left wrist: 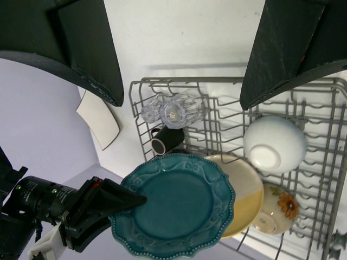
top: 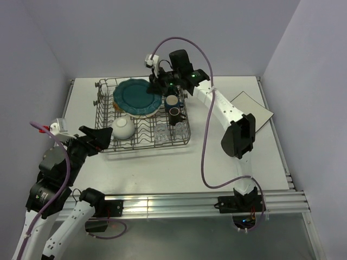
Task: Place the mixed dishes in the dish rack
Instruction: Insert the plate into the dish rack
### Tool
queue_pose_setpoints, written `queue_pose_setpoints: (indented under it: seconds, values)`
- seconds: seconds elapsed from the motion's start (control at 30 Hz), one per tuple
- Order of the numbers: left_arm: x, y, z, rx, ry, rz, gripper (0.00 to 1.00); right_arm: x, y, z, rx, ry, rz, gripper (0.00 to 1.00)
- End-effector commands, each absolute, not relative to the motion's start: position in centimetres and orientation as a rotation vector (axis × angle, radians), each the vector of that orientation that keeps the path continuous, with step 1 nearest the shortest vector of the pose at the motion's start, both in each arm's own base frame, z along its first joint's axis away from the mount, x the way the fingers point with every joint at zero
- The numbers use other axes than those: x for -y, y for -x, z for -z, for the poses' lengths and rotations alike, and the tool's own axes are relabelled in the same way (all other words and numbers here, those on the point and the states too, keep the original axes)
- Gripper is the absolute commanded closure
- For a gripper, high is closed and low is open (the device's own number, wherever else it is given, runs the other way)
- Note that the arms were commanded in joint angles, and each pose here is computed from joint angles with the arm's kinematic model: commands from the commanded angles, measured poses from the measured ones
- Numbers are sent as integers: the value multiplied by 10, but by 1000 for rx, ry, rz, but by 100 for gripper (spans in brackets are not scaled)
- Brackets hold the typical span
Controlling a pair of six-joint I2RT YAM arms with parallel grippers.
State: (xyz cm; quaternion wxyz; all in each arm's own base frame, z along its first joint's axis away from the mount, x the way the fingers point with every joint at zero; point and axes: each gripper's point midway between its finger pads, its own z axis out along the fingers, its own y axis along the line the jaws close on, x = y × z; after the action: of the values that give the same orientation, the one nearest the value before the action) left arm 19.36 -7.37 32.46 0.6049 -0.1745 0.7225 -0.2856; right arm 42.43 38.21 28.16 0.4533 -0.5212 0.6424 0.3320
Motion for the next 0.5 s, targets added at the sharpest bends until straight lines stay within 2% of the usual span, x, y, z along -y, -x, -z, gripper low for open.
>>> queue_pose_setpoints:
  seconds: [0.0, 0.47]
  values:
    - [69, -194, -311, -1698, 449, 638, 5, -398, -443, -342, -1212, 1368, -650, 100]
    - [72, -201, -306, -1701, 439, 627, 4, -421, -466, -300, -1111, 1480, -620, 100]
